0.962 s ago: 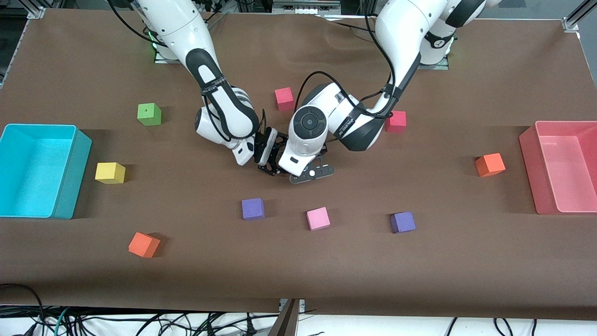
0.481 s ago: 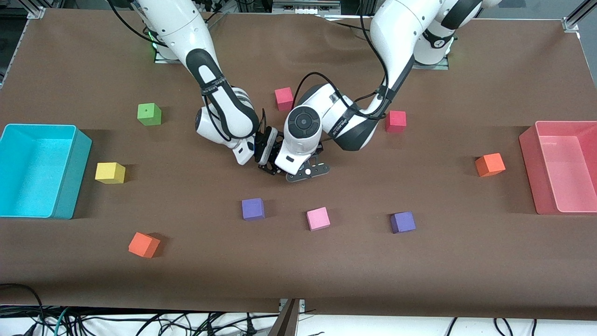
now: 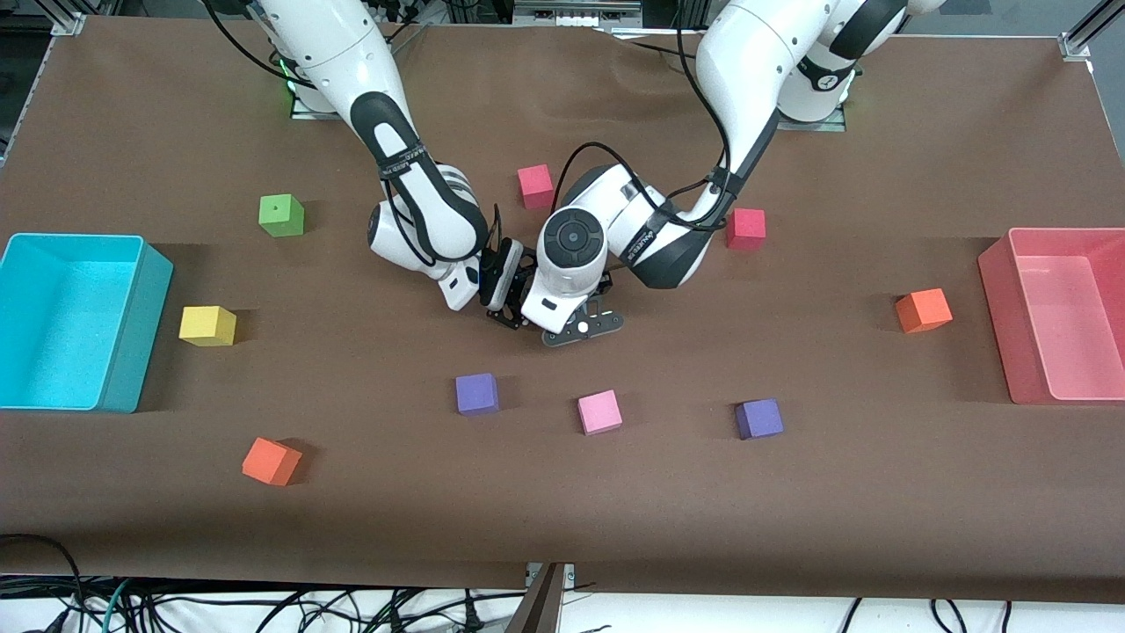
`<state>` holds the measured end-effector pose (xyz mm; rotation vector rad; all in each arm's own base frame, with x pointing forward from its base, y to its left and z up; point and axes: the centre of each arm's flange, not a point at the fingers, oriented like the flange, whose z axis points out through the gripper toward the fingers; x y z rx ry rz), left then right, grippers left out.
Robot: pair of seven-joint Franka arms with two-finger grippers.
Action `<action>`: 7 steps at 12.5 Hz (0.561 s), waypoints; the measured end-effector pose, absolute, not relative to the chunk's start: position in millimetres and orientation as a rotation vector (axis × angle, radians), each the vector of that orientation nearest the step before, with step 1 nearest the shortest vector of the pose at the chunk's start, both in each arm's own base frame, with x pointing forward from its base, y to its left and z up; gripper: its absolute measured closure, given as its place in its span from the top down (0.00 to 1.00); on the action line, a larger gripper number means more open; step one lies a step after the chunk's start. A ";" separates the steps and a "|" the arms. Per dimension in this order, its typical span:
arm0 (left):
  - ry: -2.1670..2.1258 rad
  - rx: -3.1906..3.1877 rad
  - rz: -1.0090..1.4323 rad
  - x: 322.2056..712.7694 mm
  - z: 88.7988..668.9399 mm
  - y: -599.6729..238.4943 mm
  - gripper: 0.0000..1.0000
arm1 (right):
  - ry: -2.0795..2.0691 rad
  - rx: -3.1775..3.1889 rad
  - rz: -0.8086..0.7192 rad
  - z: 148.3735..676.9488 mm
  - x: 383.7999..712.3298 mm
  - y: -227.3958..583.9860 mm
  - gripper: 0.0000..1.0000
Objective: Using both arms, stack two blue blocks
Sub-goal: 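Lower the cyan cube onto the other cube and open the left gripper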
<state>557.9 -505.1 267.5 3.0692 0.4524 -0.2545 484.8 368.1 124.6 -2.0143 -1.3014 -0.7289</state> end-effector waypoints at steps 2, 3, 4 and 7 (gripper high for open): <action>0.453 3.067 -0.251 558.3 267.9 -505.3 1.00 | -1.301 -2.016 -0.726 123.8 484.0 367.5 1.00; 0.453 3.065 -0.247 558.9 269.2 -505.7 1.00 | -1.301 -2.018 -0.720 122.3 482.3 366.3 1.00; 0.452 3.059 -0.238 560.2 273.0 -506.5 1.00 | -1.302 -2.021 -0.713 121.4 479.7 364.3 1.00; 0.465 3.021 -0.168 572.3 317.4 -500.1 1.00 | -1.295 -2.030 -0.695 131.6 468.0 346.4 1.00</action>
